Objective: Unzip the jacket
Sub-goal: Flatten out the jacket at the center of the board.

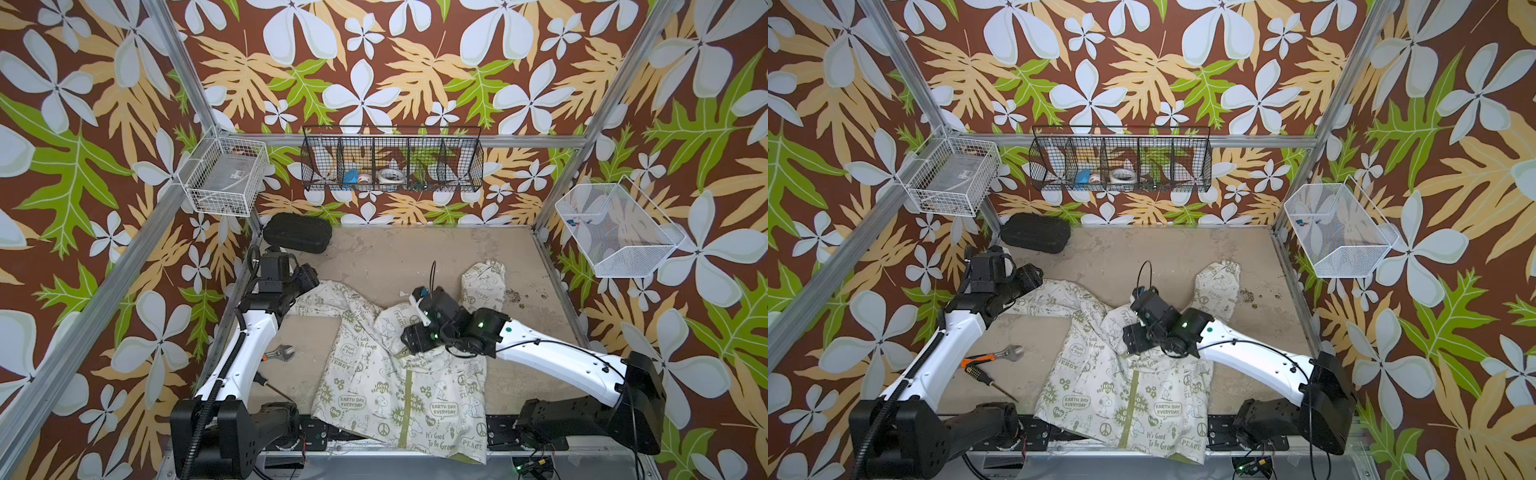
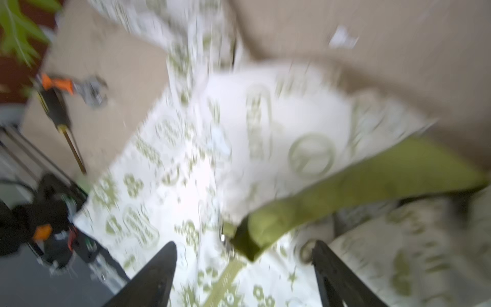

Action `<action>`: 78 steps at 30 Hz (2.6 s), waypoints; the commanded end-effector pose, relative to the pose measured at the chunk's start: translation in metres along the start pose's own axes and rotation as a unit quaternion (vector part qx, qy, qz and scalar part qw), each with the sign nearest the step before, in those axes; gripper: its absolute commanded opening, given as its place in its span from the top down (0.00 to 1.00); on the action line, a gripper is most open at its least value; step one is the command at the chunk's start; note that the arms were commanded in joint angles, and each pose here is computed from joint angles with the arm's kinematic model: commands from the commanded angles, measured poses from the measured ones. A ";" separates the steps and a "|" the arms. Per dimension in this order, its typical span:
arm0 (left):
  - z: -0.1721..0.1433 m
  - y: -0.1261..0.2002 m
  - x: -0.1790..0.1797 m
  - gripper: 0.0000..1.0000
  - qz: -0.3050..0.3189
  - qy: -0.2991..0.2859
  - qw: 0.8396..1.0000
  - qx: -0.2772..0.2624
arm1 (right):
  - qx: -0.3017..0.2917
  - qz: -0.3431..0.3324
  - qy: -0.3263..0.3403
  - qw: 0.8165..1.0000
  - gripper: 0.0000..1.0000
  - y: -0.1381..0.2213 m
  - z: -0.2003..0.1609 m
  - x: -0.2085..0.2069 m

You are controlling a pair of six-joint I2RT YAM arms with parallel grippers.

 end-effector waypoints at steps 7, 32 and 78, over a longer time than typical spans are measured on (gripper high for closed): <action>-0.001 -0.004 -0.053 0.26 -0.086 -0.087 0.992 0.019 | 0.031 -0.055 -0.070 0.996 0.17 -0.039 0.074 -0.049; 0.013 0.002 -0.075 0.00 -0.065 -0.196 0.978 -0.005 | -0.057 0.031 0.051 0.997 1.00 -0.058 0.132 0.049; -0.099 -0.099 -0.186 0.39 -0.064 -0.427 0.882 0.187 | 0.084 0.023 -0.147 0.985 0.36 -0.139 0.069 -0.124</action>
Point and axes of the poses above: each gripper's point midway between its finger pads, its own y axis back along the fingers, its own x axis along the line the jaws close on, z = x × y, the point moved 4 cm from there along y, back along the fingers, and after that the axes turned 15 degrees about -y, right-handed, at the moved point
